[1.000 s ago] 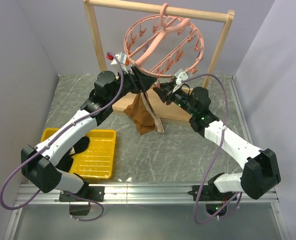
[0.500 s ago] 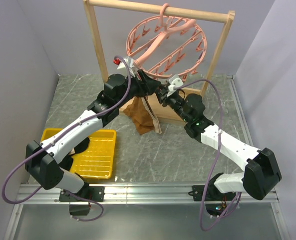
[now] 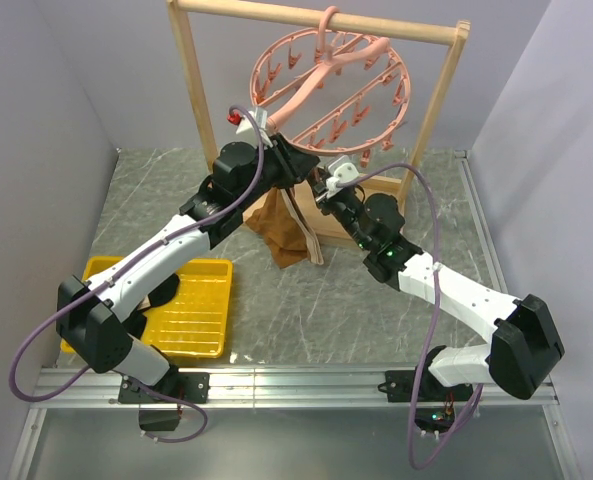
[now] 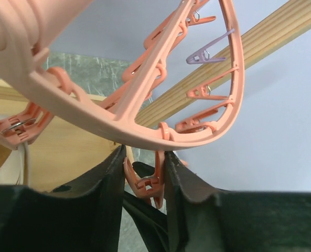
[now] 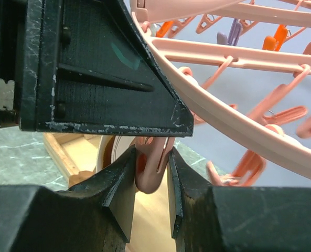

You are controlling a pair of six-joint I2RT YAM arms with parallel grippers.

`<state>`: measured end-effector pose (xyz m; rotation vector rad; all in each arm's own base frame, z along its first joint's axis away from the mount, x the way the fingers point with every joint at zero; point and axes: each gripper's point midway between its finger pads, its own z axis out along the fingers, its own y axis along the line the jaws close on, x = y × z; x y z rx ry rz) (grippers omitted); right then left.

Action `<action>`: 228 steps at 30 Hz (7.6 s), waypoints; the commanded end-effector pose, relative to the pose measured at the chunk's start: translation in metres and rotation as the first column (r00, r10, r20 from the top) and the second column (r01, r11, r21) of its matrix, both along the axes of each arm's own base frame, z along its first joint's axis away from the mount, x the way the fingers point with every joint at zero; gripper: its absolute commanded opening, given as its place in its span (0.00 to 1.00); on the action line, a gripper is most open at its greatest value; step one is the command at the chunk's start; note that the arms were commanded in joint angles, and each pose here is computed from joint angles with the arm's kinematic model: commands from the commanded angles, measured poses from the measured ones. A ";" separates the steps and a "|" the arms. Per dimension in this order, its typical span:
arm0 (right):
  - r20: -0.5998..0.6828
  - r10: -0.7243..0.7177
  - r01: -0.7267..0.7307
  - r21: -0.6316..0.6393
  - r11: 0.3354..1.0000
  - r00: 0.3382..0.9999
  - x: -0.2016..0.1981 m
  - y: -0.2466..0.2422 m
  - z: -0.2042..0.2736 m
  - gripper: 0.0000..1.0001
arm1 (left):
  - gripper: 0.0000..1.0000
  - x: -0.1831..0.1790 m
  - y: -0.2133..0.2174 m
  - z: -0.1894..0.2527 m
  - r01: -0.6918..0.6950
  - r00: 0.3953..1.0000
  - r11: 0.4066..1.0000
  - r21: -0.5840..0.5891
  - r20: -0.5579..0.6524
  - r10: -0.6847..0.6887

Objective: Clip the underwear to the hanger

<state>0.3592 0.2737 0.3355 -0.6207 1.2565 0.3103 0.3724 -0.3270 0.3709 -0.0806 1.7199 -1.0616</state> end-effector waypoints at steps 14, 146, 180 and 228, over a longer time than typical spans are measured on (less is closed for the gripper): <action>-0.171 0.268 -0.280 -0.053 0.958 0.948 -0.038 0.013 -0.026 0.45 | 0.00 -0.008 0.008 0.029 0.052 0.990 0.998 -0.021 0.131 -0.049; -0.664 -0.073 0.108 0.012 0.994 0.744 -0.072 0.071 -0.256 0.72 | 0.00 0.033 0.013 0.015 -0.039 0.999 0.992 -0.117 -0.017 0.037; -0.591 -0.048 0.048 -0.016 0.999 0.805 -0.067 0.043 -0.224 0.00 | 0.00 0.030 0.013 0.001 -0.026 0.999 0.996 -0.081 -0.021 0.024; -0.622 -0.293 0.348 -0.034 0.937 0.726 -0.060 0.044 -0.215 0.69 | 0.00 0.034 0.015 -0.010 -0.043 0.994 0.995 -0.089 -0.102 0.033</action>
